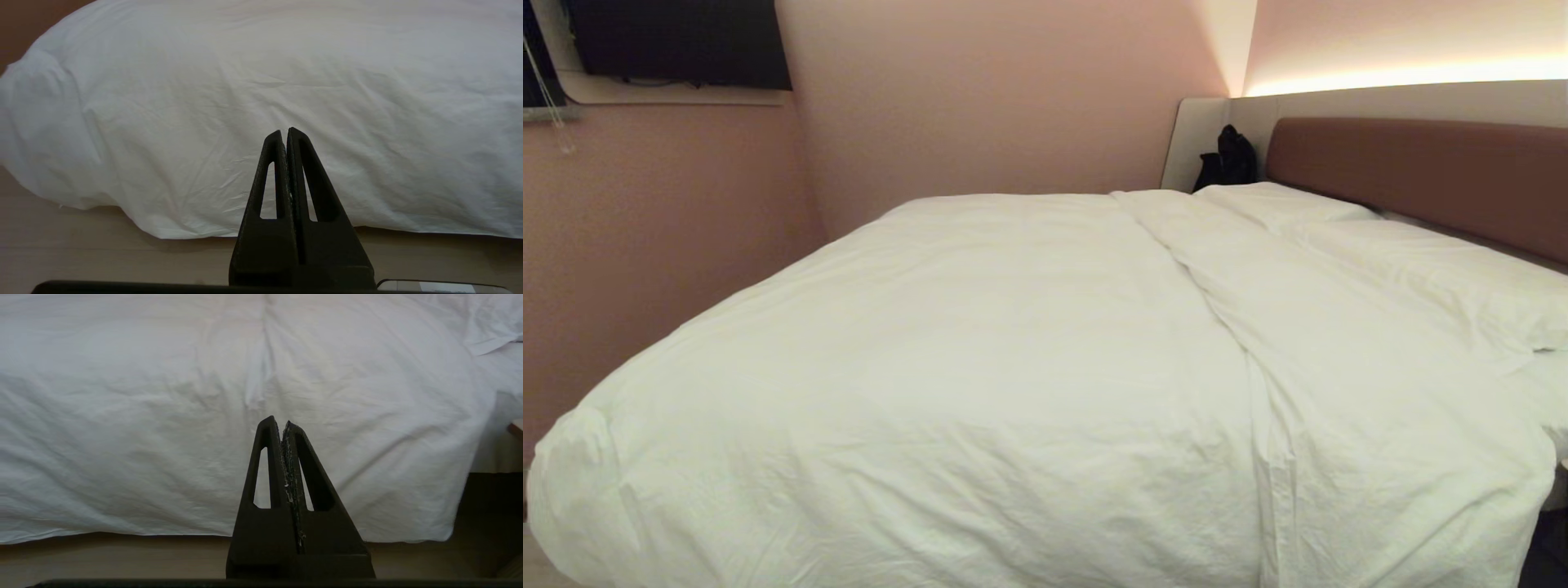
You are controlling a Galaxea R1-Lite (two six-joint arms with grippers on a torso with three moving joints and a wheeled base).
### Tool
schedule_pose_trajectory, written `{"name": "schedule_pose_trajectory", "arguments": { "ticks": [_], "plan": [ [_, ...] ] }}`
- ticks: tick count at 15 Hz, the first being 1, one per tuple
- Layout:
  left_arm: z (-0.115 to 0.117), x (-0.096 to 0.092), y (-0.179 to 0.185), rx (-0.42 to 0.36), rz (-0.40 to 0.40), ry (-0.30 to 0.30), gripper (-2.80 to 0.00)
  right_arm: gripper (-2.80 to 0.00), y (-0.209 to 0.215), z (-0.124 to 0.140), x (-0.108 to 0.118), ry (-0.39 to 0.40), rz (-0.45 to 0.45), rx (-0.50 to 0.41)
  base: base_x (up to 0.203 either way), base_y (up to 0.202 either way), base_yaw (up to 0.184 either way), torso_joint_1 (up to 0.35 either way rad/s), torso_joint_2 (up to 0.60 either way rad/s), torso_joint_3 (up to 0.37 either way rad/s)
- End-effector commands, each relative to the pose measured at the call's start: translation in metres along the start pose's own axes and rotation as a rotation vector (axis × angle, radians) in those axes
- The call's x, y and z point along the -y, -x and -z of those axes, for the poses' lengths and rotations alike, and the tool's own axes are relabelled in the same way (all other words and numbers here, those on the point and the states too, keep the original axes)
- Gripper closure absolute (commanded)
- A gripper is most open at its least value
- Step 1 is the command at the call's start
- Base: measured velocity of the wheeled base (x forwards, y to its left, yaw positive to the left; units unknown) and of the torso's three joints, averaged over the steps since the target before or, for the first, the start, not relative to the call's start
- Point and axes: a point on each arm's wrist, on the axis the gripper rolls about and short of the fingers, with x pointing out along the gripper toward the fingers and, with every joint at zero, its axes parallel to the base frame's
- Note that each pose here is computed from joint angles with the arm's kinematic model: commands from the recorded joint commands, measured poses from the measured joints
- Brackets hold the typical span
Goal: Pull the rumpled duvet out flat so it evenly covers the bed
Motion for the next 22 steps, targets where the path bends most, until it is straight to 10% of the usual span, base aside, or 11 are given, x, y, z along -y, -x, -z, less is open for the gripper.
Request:
{"name": "schedule_pose_trajectory", "arguments": {
  "ticks": [1,22],
  "plan": [
    [0.0001,0.0,0.0,-0.001,0.001,0.0,0.0,0.0,0.0,0.0001,0.0,0.001,-0.001,0.0,0.0,0.194,-0.001,0.002,0.0,0.0],
    [0.0001,0.0,0.0,0.0,0.0,-0.002,0.0,0.0,0.0,0.0001,0.0,0.001,-0.001,0.0,0.0,0.196,0.0,0.002,0.0,0.001]
  ]
}}
